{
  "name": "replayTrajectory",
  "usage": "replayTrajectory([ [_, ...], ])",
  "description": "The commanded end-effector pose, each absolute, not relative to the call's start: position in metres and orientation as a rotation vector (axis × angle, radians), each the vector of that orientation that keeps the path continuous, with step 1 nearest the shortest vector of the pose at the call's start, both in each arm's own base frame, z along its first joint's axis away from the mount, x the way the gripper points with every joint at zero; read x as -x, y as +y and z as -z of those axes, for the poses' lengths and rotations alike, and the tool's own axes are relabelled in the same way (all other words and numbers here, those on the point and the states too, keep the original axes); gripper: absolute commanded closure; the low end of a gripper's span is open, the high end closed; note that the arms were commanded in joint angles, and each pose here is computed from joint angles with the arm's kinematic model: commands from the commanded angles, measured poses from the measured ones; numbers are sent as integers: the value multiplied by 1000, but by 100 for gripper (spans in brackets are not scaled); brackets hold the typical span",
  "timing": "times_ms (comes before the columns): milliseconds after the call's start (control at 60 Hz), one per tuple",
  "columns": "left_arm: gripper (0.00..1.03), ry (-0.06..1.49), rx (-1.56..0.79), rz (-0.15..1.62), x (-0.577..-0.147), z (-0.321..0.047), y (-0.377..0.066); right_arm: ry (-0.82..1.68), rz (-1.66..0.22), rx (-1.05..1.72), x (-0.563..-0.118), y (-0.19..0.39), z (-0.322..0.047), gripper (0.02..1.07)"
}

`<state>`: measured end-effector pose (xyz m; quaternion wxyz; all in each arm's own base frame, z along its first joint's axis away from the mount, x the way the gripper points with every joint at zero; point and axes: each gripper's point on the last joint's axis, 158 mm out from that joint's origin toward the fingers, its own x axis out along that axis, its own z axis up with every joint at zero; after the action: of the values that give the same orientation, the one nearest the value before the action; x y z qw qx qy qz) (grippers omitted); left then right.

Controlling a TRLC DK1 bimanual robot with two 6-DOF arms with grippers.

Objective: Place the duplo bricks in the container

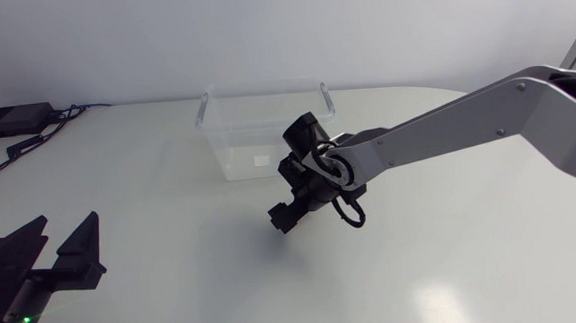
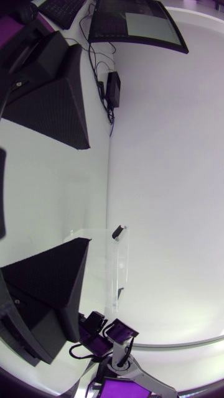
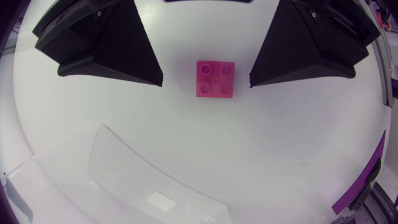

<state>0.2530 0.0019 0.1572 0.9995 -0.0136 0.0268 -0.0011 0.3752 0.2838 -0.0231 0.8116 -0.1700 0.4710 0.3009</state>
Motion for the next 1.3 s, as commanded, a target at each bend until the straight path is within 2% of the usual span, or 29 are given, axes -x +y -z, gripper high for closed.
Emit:
replayTrajectory([
  [0, 4, 49, 24, -2, -253, -153, 3, 1018, -637, 356, -375, 289, 27, 6],
  [867, 4, 49, 24, -2, -253, -153, 3, 1044, -632, 347, -368, 293, 27, 8],
  [967, 4, 49, 24, -2, -253, -153, 3, 1046, -636, 347, -368, 294, 26, 14],
  [1033, 4, 49, 24, -2, -253, -153, 3, 1044, -637, 348, -369, 294, 25, 25],
  [1133, 4, 49, 24, -2, -253, -153, 3, 1064, -630, 347, -368, 293, 31, 68],
  [1283, 4, 49, 24, -2, -253, -153, 3, 1127, -601, 338, -365, 285, 37, 68],
])
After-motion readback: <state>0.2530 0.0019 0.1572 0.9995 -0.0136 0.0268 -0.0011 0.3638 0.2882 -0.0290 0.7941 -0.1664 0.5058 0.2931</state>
